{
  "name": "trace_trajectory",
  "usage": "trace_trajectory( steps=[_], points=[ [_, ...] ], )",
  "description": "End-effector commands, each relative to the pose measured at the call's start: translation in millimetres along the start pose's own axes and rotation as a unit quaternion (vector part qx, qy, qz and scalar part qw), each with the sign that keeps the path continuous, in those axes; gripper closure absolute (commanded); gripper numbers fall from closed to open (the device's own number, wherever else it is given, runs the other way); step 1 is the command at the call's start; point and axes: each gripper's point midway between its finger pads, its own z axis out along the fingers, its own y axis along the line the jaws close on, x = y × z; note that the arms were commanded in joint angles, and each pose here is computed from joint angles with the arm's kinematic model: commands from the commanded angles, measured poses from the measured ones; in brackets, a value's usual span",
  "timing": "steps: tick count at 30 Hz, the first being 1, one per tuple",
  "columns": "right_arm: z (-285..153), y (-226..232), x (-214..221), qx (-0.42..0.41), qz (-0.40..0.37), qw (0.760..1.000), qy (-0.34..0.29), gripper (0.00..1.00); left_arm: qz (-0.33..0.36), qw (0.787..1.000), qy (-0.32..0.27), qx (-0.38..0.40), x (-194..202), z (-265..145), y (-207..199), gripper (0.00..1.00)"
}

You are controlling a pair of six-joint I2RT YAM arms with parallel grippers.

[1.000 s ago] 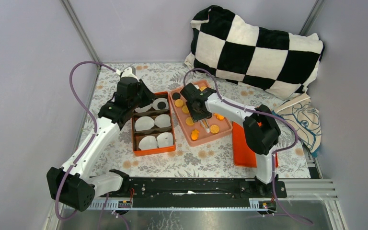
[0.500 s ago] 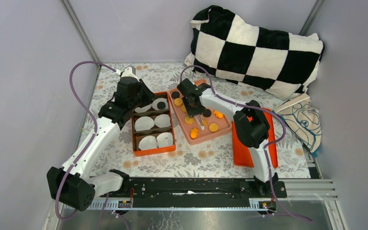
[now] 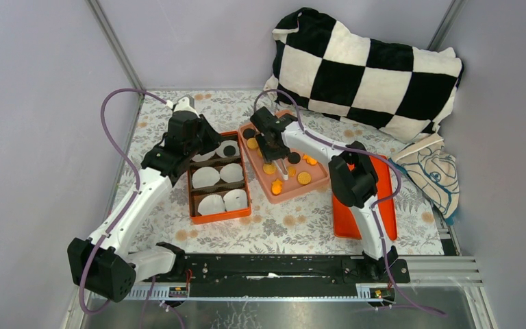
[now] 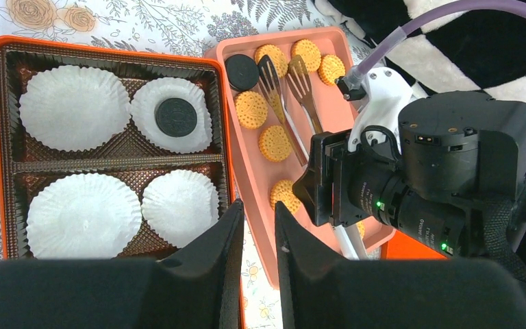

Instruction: Pack the cookies

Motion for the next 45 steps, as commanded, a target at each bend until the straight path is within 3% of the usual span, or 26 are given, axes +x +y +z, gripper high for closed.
trace_trajectory(
  steps=[1, 7, 13, 16, 25, 33, 38, 45],
  points=[
    [-10, 6, -18, -0.019, -0.003, 1.0, -0.021, 0.48, 0.0, 1.0, -0.011, 0.014, -5, 0, -4, 0.73],
    [0, 3, -24, -0.013, 0.006, 1.0, -0.012, 0.56, 0.0, 1.0, -0.005, 0.018, -2, 2, -5, 0.73],
    [-7, 0, -34, -0.009, 0.007, 1.0, -0.021, 0.8, 0.0, 1.0, -0.006, 0.022, -3, 0, -7, 0.73],
    [-25, -6, -43, 0.0, 0.013, 0.999, -0.047, 0.86, -0.009, 1.0, -0.014, 0.016, -9, -5, -7, 0.73],
    [-103, 9, -60, -0.042, 0.001, 0.991, -0.125, 0.88, -0.097, 0.994, -0.054, -0.015, -51, -21, 30, 0.73],
    [-145, 88, -39, -0.133, -0.072, 0.981, -0.125, 0.9, -0.188, 0.979, -0.061, -0.048, -77, -27, 89, 0.72],
    [-149, 139, -17, -0.174, -0.125, 0.971, -0.108, 0.9, -0.234, 0.971, -0.036, -0.033, -76, -21, 113, 0.73],
    [-133, 181, -6, -0.203, -0.16, 0.962, -0.088, 0.9, -0.22, 0.974, -0.046, -0.032, -76, -24, 115, 0.73]
  ],
)
